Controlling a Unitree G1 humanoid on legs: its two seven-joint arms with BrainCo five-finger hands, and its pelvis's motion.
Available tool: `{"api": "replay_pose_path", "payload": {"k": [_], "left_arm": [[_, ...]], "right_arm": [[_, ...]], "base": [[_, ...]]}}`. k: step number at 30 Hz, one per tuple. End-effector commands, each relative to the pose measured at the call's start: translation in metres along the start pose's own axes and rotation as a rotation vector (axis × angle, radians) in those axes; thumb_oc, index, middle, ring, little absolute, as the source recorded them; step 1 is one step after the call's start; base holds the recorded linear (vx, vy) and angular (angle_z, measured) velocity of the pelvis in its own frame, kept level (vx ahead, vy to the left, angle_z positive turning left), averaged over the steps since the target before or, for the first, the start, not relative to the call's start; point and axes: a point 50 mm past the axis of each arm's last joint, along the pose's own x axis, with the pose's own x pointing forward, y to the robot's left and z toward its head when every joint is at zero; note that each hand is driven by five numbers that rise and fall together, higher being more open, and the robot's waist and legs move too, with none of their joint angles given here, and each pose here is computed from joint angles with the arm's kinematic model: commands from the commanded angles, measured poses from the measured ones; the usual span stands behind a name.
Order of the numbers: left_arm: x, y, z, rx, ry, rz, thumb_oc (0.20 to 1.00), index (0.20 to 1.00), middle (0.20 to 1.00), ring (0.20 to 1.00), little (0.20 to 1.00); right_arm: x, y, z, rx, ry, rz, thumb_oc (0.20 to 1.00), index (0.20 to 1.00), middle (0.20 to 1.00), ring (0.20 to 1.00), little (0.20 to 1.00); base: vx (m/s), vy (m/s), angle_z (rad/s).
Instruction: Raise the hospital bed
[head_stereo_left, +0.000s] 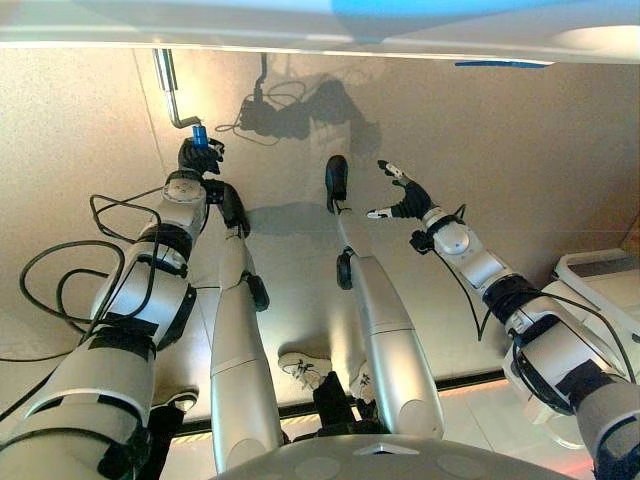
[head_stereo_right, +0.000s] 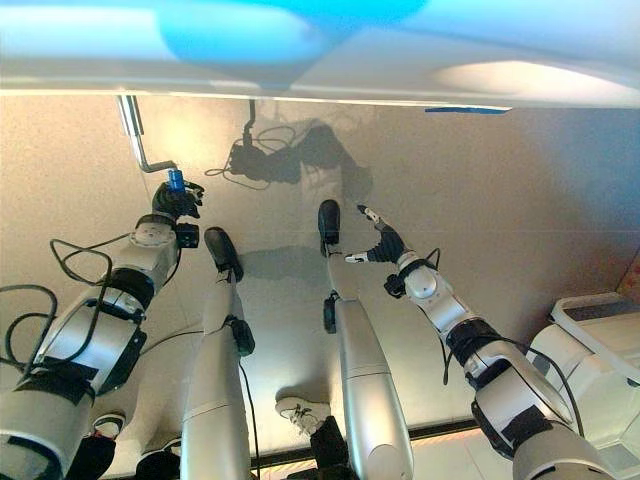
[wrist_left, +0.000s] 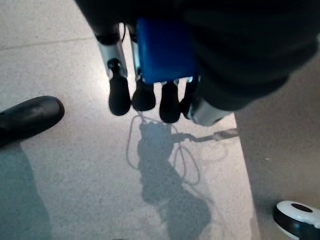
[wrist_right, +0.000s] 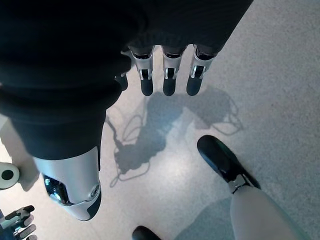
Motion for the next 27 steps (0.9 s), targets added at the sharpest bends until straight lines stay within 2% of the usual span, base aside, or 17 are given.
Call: {"api": "replay_pose_path", "payload": {"k": [1, 14, 18, 27], "left_arm": [[0.000, 0.001, 0.016, 0.026, -0.095, -0.018, 0.200, 0.200, 0.200, 0.200, 0.200], [-0.012, -0.039, 0.062, 0.024, -0.344, -0.201, 0.200, 0.200, 0.200, 0.200, 0.200], [-0.019, -0.046, 0.064, 0.000, -0.383, -0.261, 0.200, 0.200, 0.200, 0.200, 0.200], [-0.041, -0.046, 0.071, -0.041, -0.495, -0.383, 0.200, 0.200, 0.200, 0.200, 0.200]], "right_arm": [[-0.006, 0.002, 0.002, 0.012, -0.026, -0.001, 1.000, 1.000, 1.000, 1.000, 1.000], [-0.012, -0.005, -0.008, -0.016, 0.009, -0.008, 1.000, 1.000, 1.000, 1.000, 1.000], [-0.017, -0.006, -0.012, -0.014, 0.018, -0.009, 1.000, 1.000, 1.000, 1.000, 1.000], [-0.027, -0.012, -0.020, -0.020, 0.035, -0.017, 1.000, 1.000, 1.000, 1.000, 1.000]], "base": [[0.00, 0.000, 0.00], [0.00, 0.000, 0.00], [0.00, 0.000, 0.00], [0.00, 0.000, 0.00]]}}
